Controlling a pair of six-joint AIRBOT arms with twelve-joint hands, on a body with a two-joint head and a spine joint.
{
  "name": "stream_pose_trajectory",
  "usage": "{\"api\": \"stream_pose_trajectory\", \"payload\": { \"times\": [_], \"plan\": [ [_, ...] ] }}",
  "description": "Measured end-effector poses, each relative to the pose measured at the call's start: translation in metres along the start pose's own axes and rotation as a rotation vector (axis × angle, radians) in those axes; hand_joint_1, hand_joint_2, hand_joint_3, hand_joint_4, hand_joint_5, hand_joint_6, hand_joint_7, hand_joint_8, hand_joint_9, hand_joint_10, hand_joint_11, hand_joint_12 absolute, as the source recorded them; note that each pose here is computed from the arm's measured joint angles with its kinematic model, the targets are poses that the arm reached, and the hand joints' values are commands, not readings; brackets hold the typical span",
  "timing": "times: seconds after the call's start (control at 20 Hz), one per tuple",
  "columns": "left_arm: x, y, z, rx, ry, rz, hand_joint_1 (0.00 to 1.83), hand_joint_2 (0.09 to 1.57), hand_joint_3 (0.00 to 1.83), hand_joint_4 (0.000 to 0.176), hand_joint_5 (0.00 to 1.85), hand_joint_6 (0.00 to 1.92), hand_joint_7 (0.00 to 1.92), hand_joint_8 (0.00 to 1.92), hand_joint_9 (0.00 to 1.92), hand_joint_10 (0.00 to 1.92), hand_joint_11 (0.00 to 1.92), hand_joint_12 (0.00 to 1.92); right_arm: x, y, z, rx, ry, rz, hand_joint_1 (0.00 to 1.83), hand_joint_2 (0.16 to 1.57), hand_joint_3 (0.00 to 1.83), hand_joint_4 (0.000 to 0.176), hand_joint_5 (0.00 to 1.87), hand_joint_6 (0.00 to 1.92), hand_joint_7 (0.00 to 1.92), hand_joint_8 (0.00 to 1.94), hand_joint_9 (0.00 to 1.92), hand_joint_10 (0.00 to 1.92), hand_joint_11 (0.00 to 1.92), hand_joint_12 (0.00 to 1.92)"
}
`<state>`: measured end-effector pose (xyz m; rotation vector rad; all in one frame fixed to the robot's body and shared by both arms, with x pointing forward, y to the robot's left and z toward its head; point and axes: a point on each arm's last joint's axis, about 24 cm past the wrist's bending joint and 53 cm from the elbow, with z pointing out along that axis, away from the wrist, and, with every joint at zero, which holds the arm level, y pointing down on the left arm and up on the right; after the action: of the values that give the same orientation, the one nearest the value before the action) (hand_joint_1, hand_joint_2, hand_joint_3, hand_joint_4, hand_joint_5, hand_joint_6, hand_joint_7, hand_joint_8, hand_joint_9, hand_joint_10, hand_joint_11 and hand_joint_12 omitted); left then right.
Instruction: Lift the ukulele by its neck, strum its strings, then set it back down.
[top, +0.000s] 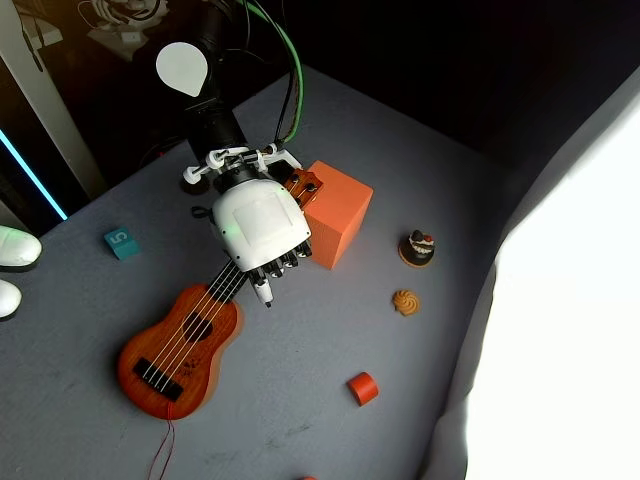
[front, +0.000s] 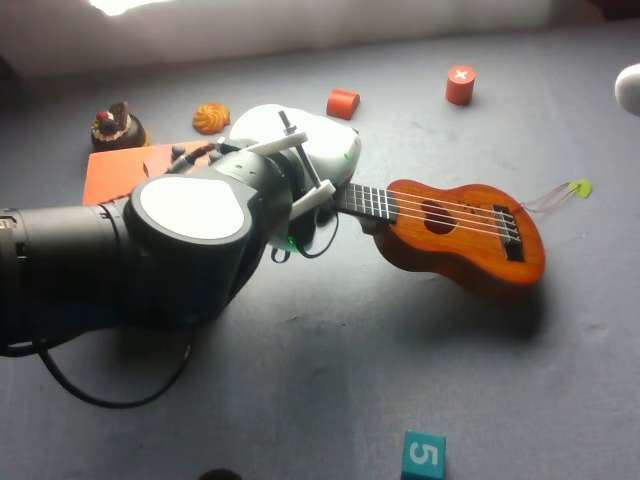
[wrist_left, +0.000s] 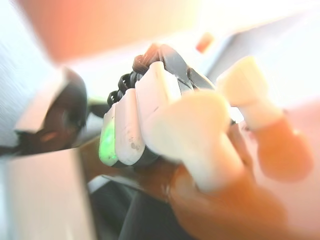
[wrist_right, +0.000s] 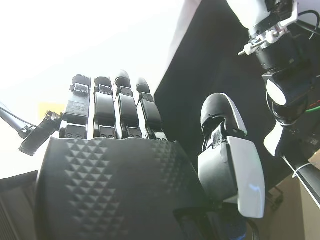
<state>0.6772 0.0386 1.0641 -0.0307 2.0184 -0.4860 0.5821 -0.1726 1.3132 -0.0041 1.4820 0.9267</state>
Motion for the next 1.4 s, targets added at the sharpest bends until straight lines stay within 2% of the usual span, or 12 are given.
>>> {"api": "stream_pose_trajectory", "payload": {
  "times": [0.45, 0.5, 0.55, 0.6, 0.65, 0.7, 0.75, 0.8, 1.05, 1.2, 1.25, 1.4],
  "plan": [
    [-0.016, -0.002, -0.007, 0.003, -0.007, -0.038, 1.52, 1.19, 0.10, 0.064, 1.41, 1.92, 1.55, 1.92, 1.67, 1.92, 1.72, 1.92, 0.000, 0.000, 0.000, -0.002, 0.000, -0.003, 0.11, 1.28, 0.00, 0.000, 0.06, 0.00, 0.10, 0.00, 0.06, 0.01, 0.00, 0.00],
    [-0.018, -0.002, -0.008, 0.002, -0.006, -0.046, 1.53, 1.19, 0.10, 0.079, 1.39, 1.92, 1.54, 1.92, 1.66, 1.92, 1.71, 1.92, 0.000, 0.000, 0.000, -0.001, 0.001, -0.002, 0.08, 1.29, 0.00, 0.000, 0.07, 0.01, 0.08, 0.00, 0.04, 0.00, 0.00, 0.00],
    [-0.019, -0.002, -0.010, 0.001, -0.004, -0.049, 1.53, 1.19, 0.10, 0.079, 1.39, 1.92, 1.54, 1.92, 1.66, 1.92, 1.71, 1.92, 0.000, 0.000, 0.000, -0.002, 0.001, -0.003, 0.08, 1.29, 0.00, 0.000, 0.07, 0.01, 0.08, 0.00, 0.04, 0.00, 0.00, 0.00],
    [-0.020, -0.004, -0.012, 0.006, -0.001, -0.055, 1.53, 1.21, 0.07, 0.138, 1.38, 1.92, 1.53, 1.92, 1.66, 1.92, 1.72, 1.92, 0.000, 0.000, 0.000, -0.002, 0.000, -0.002, 0.09, 1.29, 0.00, 0.000, 0.09, 0.01, 0.10, 0.01, 0.06, 0.01, 0.00, 0.00],
    [-0.021, -0.005, -0.013, 0.008, 0.000, -0.062, 1.53, 1.21, 0.07, 0.138, 1.38, 1.92, 1.53, 1.92, 1.66, 1.92, 1.72, 1.92, 0.000, 0.000, 0.000, -0.001, 0.000, 0.001, 0.09, 1.29, 0.00, 0.000, 0.09, 0.01, 0.10, 0.01, 0.06, 0.01, 0.00, 0.00],
    [-0.023, -0.009, -0.016, 0.016, -0.001, -0.067, 1.53, 1.21, 0.06, 0.155, 1.37, 1.92, 1.52, 1.92, 1.65, 1.92, 1.71, 1.92, 0.000, 0.000, 0.000, -0.001, 0.001, 0.005, 0.11, 1.28, 0.00, 0.000, 0.09, 0.01, 0.12, 0.01, 0.09, 0.02, 0.00, 0.00],
    [-0.025, -0.012, -0.018, 0.025, 0.000, -0.073, 1.53, 1.21, 0.06, 0.155, 1.37, 1.92, 1.52, 1.92, 1.65, 1.92, 1.71, 1.92, 0.000, 0.000, 0.000, -0.002, 0.000, 0.004, 0.11, 1.28, 0.00, 0.000, 0.09, 0.01, 0.12, 0.01, 0.09, 0.02, 0.00, 0.00],
    [-0.028, -0.015, -0.020, 0.034, -0.001, -0.080, 1.53, 1.22, 0.06, 0.175, 1.37, 1.92, 1.52, 1.92, 1.65, 1.92, 1.70, 1.92, 0.000, 0.000, 0.000, -0.001, 0.001, 0.013, 0.12, 1.28, 0.00, 0.000, 0.09, 0.01, 0.11, 0.01, 0.07, 0.01, 0.00, 0.00],
    [-0.042, -0.022, -0.028, 0.048, -0.018, -0.086, 1.52, 1.22, 0.06, 0.176, 1.36, 1.92, 1.48, 1.92, 1.63, 1.92, 1.70, 1.92, -0.001, 0.001, 0.002, 0.003, 0.006, 0.109, 0.12, 1.28, 0.00, 0.000, 0.09, 0.01, 0.12, 0.01, 0.08, 0.01, 0.00, 0.00],
    [-0.046, -0.026, -0.031, 0.058, -0.021, -0.090, 1.51, 1.21, 0.05, 0.176, 1.37, 1.92, 1.50, 1.92, 1.65, 1.92, 1.71, 1.92, -0.007, -0.013, 0.004, 0.033, 0.013, 0.204, 0.10, 1.28, 0.00, 0.000, 0.12, 0.02, 0.13, 0.01, 0.09, 0.02, 0.00, 0.00],
    [-0.046, -0.027, -0.032, 0.061, -0.020, -0.093, 1.51, 1.22, 0.05, 0.176, 1.35, 1.92, 1.49, 1.92, 1.64, 1.92, 1.70, 1.92, -0.011, -0.017, 0.004, 0.027, 0.012, 0.209, 0.13, 1.28, 0.00, 0.000, 0.17, 0.01, 0.18, 0.00, 0.13, 0.02, 0.00, 0.18],
    [-0.049, -0.028, -0.034, 0.060, -0.018, -0.105, 1.51, 1.23, 0.05, 0.176, 1.35, 1.92, 1.49, 1.92, 1.63, 1.92, 1.70, 1.92, -0.004, -0.012, 0.006, -0.001, 0.050, 0.194, 0.13, 1.27, 0.00, 0.000, 0.14, 0.00, 0.16, 0.00, 0.12, 0.01, 0.00, 0.29]
  ]
}}
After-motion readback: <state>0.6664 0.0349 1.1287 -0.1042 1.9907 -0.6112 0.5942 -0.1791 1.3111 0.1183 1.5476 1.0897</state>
